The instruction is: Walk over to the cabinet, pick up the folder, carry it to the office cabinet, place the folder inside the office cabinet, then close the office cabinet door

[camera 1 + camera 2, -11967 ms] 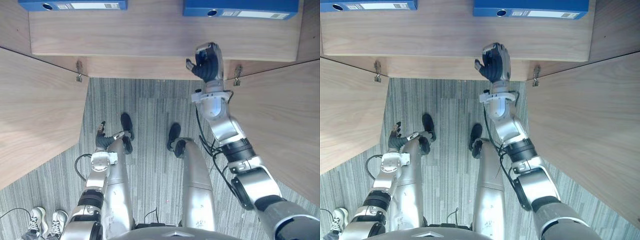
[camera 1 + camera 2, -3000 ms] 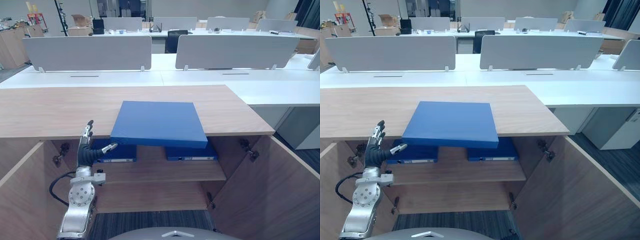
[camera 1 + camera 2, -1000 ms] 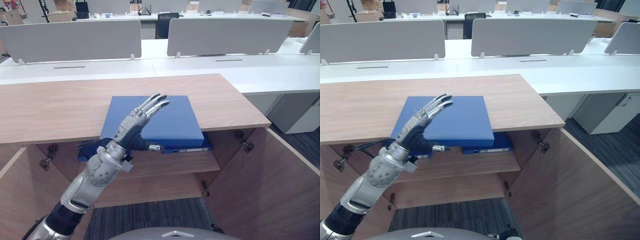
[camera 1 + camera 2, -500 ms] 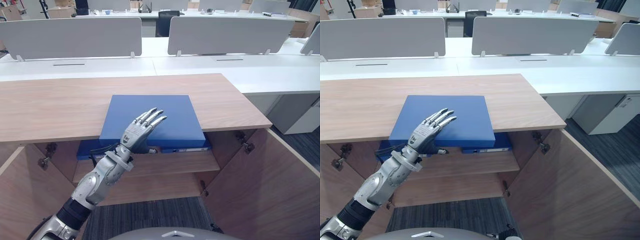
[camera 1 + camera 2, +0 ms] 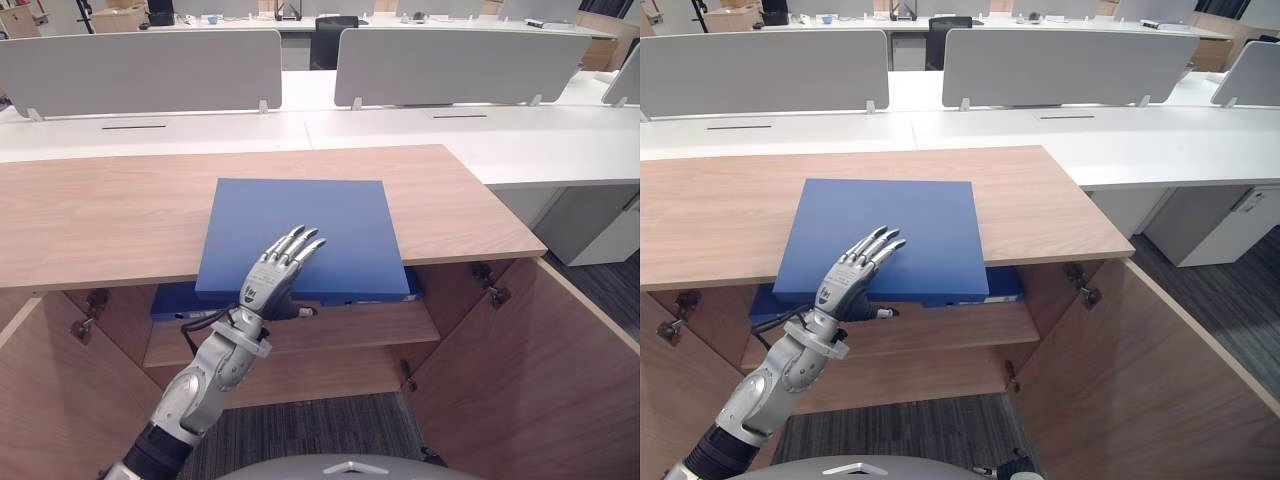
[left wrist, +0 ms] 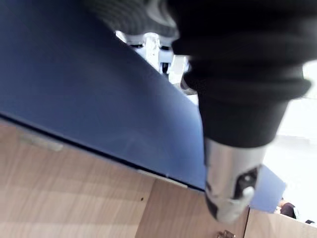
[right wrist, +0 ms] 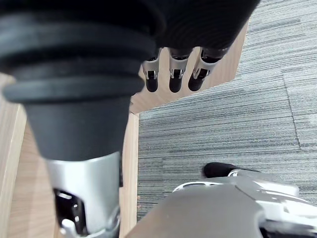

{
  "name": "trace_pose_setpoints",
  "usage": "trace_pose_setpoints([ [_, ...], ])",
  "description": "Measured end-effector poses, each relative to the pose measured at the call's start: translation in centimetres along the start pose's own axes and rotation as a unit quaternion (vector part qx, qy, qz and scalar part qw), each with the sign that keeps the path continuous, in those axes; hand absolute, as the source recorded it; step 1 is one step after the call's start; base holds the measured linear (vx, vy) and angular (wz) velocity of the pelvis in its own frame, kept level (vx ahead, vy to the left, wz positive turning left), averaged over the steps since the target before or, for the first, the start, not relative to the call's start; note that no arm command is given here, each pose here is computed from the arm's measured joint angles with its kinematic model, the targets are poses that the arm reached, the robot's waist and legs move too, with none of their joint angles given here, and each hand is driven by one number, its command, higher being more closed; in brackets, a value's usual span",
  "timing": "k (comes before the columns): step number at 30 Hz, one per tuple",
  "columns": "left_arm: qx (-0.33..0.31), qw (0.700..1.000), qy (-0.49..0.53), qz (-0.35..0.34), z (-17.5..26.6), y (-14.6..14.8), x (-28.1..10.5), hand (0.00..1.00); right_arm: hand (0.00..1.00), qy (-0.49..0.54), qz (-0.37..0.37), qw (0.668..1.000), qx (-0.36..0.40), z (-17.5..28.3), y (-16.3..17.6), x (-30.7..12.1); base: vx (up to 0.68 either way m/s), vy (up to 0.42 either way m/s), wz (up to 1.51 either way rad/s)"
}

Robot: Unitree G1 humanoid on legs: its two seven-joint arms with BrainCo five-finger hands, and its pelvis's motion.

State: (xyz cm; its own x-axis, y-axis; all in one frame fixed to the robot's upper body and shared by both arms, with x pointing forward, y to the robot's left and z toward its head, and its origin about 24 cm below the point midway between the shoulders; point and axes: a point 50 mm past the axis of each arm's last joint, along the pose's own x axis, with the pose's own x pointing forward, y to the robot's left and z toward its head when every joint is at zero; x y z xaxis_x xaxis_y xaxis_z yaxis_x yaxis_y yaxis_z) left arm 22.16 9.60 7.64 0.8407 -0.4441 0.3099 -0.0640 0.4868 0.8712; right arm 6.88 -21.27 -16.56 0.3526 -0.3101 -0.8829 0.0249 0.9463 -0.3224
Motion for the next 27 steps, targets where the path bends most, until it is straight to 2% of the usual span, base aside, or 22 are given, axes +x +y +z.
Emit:
trace_pose_setpoints([
  [13,0.022,0.997,0.027,0.075,-0.7,2.7,-0.4,1.00,0.00,0.004,0.002,1.000,0.014,-0.2,0.1,0.0,0.00,0.000,0.00],
  [21,0.014,0.996,0.028,0.086,-0.5,3.2,-0.3,1.00,0.00,0.005,0.003,1.000,0.018,-0.2,0.1,0.0,0.00,0.000,0.00],
  [22,0.014,0.996,0.028,0.086,-0.5,3.2,-0.3,0.00,0.00,0.005,0.003,1.000,0.019,-0.2,0.1,0.0,0.00,0.000,0.00],
  [27,0.002,0.996,0.030,0.088,-0.6,3.2,-0.3,0.00,0.00,0.005,0.003,1.000,0.019,-0.2,0.1,0.0,0.00,0.000,0.00],
])
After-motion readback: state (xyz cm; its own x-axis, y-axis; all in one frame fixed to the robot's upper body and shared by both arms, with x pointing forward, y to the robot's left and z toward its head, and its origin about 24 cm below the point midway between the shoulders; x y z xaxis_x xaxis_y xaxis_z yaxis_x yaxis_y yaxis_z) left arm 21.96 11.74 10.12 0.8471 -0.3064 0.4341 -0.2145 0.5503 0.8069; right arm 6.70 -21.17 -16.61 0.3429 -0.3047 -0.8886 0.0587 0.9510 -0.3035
